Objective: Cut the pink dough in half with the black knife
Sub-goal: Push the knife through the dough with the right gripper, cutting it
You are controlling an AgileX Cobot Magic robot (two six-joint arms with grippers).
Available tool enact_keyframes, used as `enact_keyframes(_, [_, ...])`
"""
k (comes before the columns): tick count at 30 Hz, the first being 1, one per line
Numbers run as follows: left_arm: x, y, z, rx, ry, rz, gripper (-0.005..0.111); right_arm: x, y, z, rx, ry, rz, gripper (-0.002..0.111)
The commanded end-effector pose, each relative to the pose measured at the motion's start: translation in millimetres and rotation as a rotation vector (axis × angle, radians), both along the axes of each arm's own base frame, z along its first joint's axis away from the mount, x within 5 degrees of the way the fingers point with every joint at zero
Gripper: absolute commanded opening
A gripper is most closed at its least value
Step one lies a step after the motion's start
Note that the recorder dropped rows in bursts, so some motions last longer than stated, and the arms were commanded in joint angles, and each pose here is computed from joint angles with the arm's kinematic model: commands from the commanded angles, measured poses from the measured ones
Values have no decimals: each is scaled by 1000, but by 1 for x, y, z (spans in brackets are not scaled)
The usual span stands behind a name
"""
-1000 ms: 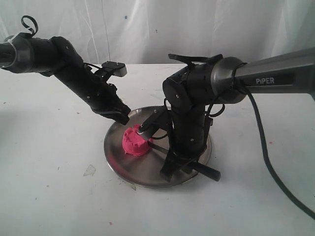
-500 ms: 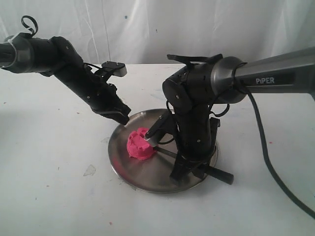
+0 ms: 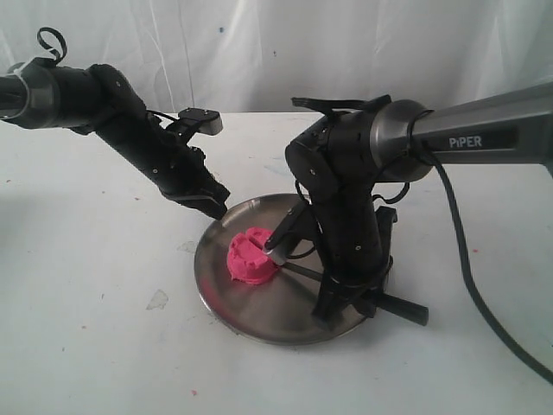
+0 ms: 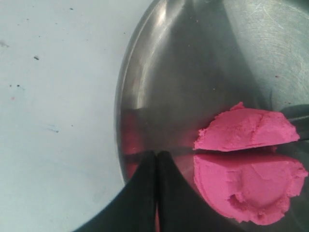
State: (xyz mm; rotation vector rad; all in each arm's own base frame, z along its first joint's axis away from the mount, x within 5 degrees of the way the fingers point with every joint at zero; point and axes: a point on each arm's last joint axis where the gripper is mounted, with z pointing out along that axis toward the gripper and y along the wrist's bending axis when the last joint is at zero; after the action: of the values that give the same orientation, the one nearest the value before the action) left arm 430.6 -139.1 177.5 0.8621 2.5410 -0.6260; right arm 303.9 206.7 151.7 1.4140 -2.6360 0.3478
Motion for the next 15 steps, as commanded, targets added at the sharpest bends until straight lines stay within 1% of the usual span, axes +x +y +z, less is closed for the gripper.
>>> enact_keyframes(1, [-3, -2, 3, -16, 15, -5, 0, -1, -3, 1, -34, 16, 12, 0])
enact_keyframes(15, [-3, -2, 3, -19, 16, -4, 0, -1, -6, 2, -65, 19, 20, 0])
